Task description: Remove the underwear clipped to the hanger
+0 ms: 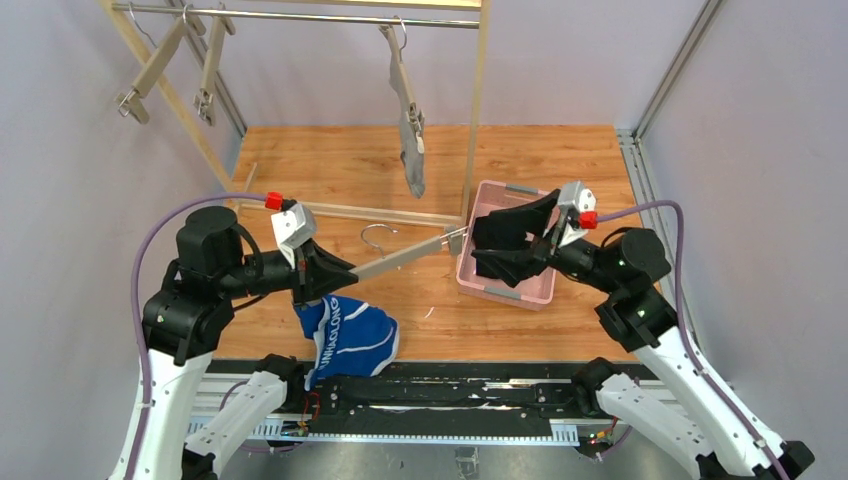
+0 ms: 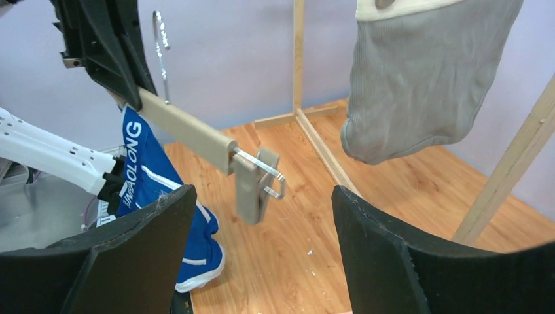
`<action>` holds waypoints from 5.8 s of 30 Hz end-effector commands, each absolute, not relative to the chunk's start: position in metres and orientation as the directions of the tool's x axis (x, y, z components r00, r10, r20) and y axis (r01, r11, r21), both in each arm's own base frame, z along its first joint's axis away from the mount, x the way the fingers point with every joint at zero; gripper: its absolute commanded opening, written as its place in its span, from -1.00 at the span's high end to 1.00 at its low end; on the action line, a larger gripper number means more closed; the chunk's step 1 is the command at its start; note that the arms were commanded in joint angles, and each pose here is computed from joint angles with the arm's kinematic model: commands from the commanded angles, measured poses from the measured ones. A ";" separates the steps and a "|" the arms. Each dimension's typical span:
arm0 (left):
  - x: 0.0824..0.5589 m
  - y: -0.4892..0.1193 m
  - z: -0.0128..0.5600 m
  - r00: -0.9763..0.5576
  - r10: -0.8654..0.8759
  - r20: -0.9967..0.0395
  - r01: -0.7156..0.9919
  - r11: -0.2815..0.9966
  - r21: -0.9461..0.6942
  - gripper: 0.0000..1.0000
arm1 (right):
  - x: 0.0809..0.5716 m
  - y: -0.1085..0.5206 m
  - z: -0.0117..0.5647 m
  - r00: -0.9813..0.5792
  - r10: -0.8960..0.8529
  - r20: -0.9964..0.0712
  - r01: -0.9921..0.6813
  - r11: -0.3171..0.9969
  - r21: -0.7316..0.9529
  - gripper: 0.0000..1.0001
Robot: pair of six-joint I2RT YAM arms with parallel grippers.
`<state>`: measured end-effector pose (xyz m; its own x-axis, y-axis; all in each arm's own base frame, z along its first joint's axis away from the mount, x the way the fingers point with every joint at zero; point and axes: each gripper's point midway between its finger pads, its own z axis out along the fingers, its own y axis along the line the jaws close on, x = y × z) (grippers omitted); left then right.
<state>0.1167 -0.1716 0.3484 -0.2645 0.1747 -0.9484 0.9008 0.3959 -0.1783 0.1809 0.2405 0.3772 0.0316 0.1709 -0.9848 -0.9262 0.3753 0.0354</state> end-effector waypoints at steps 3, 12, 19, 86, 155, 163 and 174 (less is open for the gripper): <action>0.128 -0.186 0.407 -0.111 -0.016 -0.994 0.927 0.360 -0.109 1.00 | 0.168 0.248 0.379 -0.011 0.239 -0.971 -0.949 0.304 0.086 -0.55; 0.134 -0.203 0.436 -0.120 -0.235 -0.965 0.952 0.248 -0.179 1.00 | 0.159 0.272 0.385 0.005 0.321 -0.947 -0.977 0.201 0.063 -0.56; 0.139 -0.203 0.435 -0.126 -0.267 -0.956 0.947 0.254 -0.196 1.00 | 0.160 0.283 0.412 0.087 0.431 -0.898 -0.982 0.190 -0.004 -0.58; 0.166 -0.200 0.440 -0.082 -0.446 -0.891 0.924 0.301 -0.236 1.00 | 0.181 0.363 0.476 -0.011 0.588 -0.809 -1.000 -0.013 0.004 0.47; 0.153 -0.181 0.411 -0.006 -0.318 -0.948 0.875 0.457 -0.159 0.94 | 0.165 0.339 0.508 -0.019 0.674 -0.738 -1.000 -0.014 0.013 0.99; 0.156 -0.179 0.431 0.024 -0.334 -0.942 0.869 0.473 -0.146 0.11 | 0.164 0.339 0.507 -0.025 0.671 -0.741 -1.000 -0.024 0.012 0.99; 0.157 -0.189 0.441 0.006 -0.354 -0.935 0.902 0.405 -0.148 0.10 | 0.164 0.341 0.507 -0.036 0.673 -0.739 -0.999 -0.036 0.017 0.99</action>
